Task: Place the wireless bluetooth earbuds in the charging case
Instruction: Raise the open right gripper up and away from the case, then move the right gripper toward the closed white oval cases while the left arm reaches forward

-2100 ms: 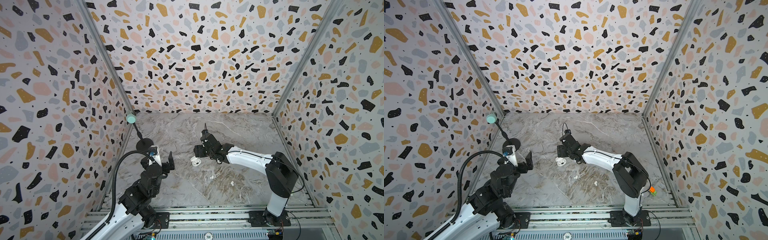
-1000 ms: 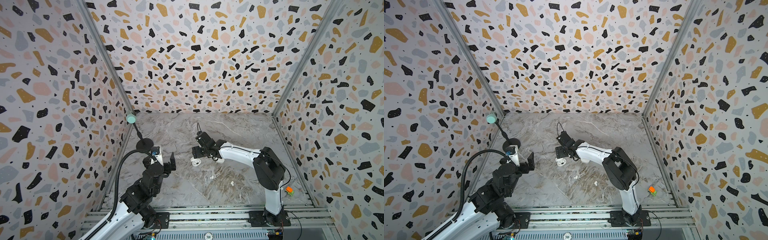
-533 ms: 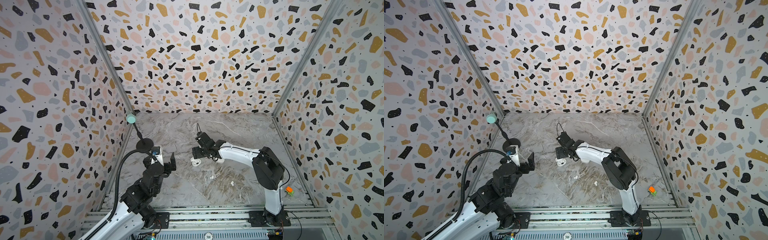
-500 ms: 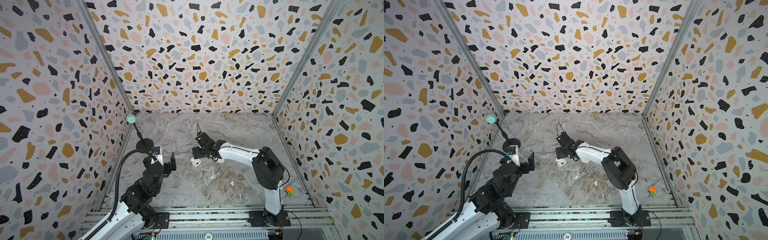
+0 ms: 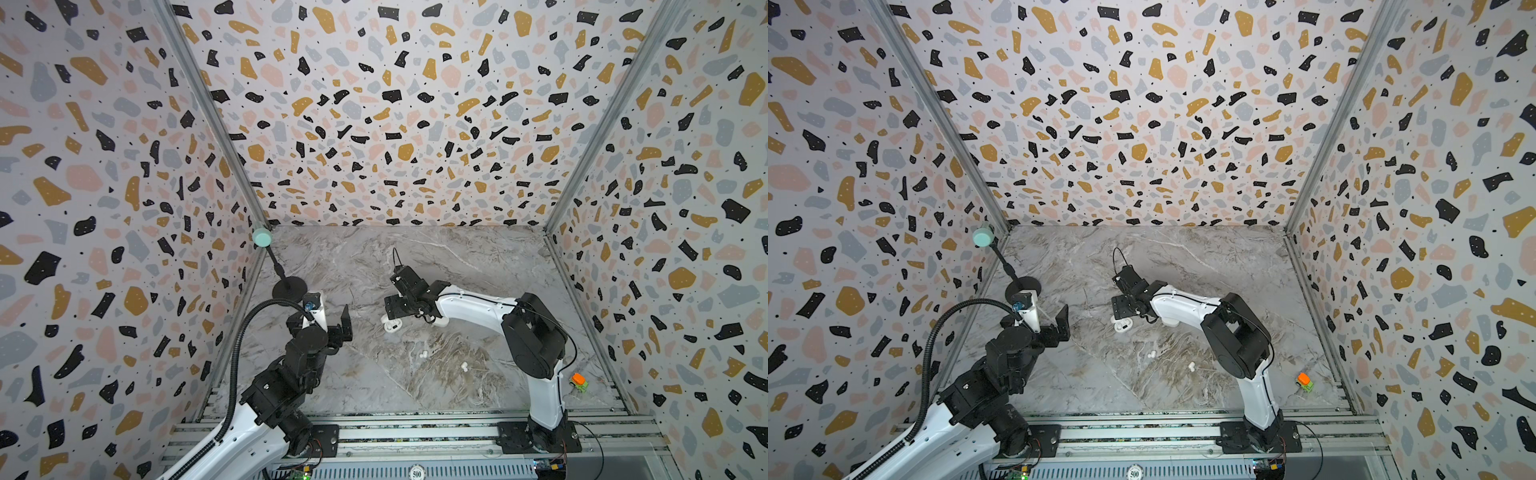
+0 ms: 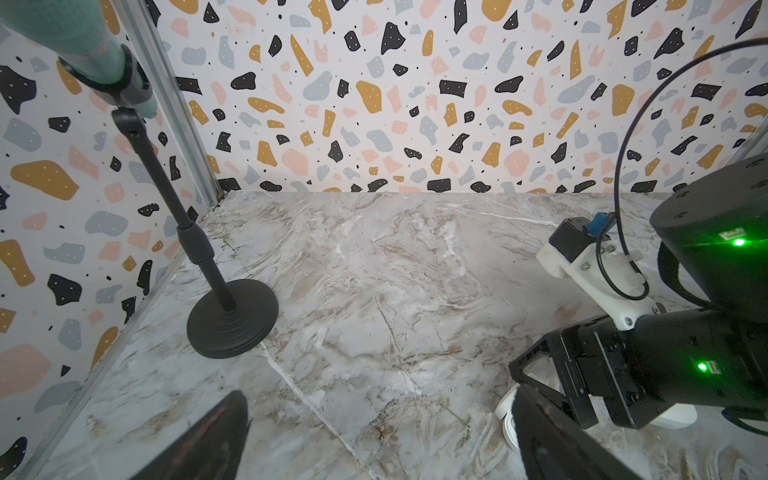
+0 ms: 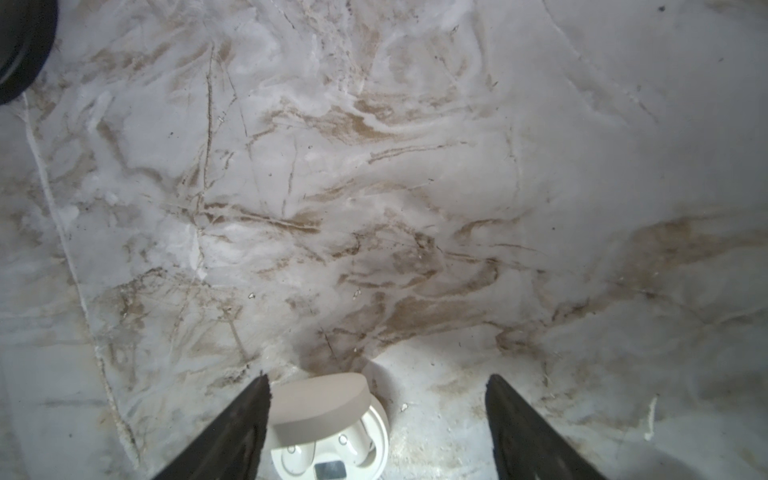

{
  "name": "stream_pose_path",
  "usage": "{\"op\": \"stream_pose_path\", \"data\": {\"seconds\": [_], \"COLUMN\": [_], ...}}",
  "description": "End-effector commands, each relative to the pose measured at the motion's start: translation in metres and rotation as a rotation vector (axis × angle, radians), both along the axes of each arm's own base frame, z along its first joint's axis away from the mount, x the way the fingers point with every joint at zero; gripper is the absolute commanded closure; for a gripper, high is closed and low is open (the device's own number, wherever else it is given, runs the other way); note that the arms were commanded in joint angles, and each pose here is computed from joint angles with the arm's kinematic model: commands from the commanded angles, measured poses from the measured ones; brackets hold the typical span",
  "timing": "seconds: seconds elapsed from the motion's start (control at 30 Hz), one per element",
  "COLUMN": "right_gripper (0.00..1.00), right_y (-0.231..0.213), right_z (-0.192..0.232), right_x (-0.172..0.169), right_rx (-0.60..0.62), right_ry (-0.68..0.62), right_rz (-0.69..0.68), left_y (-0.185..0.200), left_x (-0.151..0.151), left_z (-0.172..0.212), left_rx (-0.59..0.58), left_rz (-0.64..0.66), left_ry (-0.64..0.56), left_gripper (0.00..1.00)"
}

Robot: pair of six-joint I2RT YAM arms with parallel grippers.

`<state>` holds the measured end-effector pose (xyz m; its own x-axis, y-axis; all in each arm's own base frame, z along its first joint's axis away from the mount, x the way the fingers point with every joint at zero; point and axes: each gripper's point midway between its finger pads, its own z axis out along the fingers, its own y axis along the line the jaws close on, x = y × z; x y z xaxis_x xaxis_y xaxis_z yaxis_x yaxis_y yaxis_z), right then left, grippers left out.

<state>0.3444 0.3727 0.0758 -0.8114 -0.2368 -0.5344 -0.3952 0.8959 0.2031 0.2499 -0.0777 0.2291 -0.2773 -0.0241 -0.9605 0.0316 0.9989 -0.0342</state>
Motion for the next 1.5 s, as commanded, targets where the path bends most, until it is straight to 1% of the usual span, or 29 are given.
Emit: {"op": "stream_pose_path", "data": {"seconds": [0.0,0.6,0.87,0.97,1.03,1.17,1.23,1.27,1.3,1.33,1.47], "right_gripper": [0.18,0.19,0.19,0.18,0.18,0.15,0.12,0.10,0.03,0.01,0.01], "right_y": [-0.006,-0.019,-0.018,-0.012,-0.010,-0.021,-0.031,-0.038,-0.046,-0.056,-0.087], "right_z": [0.003,0.004,0.021,0.032,0.042,0.056,0.068,0.071,0.076,0.079,0.088], "right_x": [0.000,-0.013,-0.024,-0.034,-0.044,-0.058,-0.064,-0.066,-0.068,-0.069,-0.074], "right_rx": [-0.013,0.008,0.066,0.127,0.144,0.155,0.166,0.162,0.158,0.148,0.137], "right_ry": [0.002,0.007,-0.001,-0.001,-0.025,-0.062,-0.087,-0.097,-0.114,-0.127,-0.172], "right_rz": [-0.013,-0.034,-0.025,0.019,0.045,0.040,0.023,0.009,-0.010,-0.041,-0.132], "left_y": [-0.001,-0.001,0.000,0.000,0.000,0.000,0.000,-0.001,-0.002,-0.001,0.003], "left_x": [0.002,0.002,0.002,0.002,0.002,0.002,0.001,0.001,0.000,-0.001,-0.004], "left_z": [0.012,0.013,0.014,0.014,0.014,0.014,0.015,0.016,0.018,0.020,0.031], "left_rx": [-0.026,-0.028,-0.028,-0.028,-0.028,-0.029,-0.034,-0.042,-0.051,-0.061,-0.108], "left_rz": [-0.001,-0.001,0.000,0.000,0.000,-0.001,-0.002,-0.006,-0.010,-0.011,0.003], "left_ry": [-0.039,-0.041,-0.043,-0.043,-0.044,-0.043,-0.044,-0.047,-0.051,-0.057,-0.091], "left_gripper": [0.00,0.00,0.00,0.00,0.00,0.00,0.00,0.00,0.00,0.00,0.00]}}
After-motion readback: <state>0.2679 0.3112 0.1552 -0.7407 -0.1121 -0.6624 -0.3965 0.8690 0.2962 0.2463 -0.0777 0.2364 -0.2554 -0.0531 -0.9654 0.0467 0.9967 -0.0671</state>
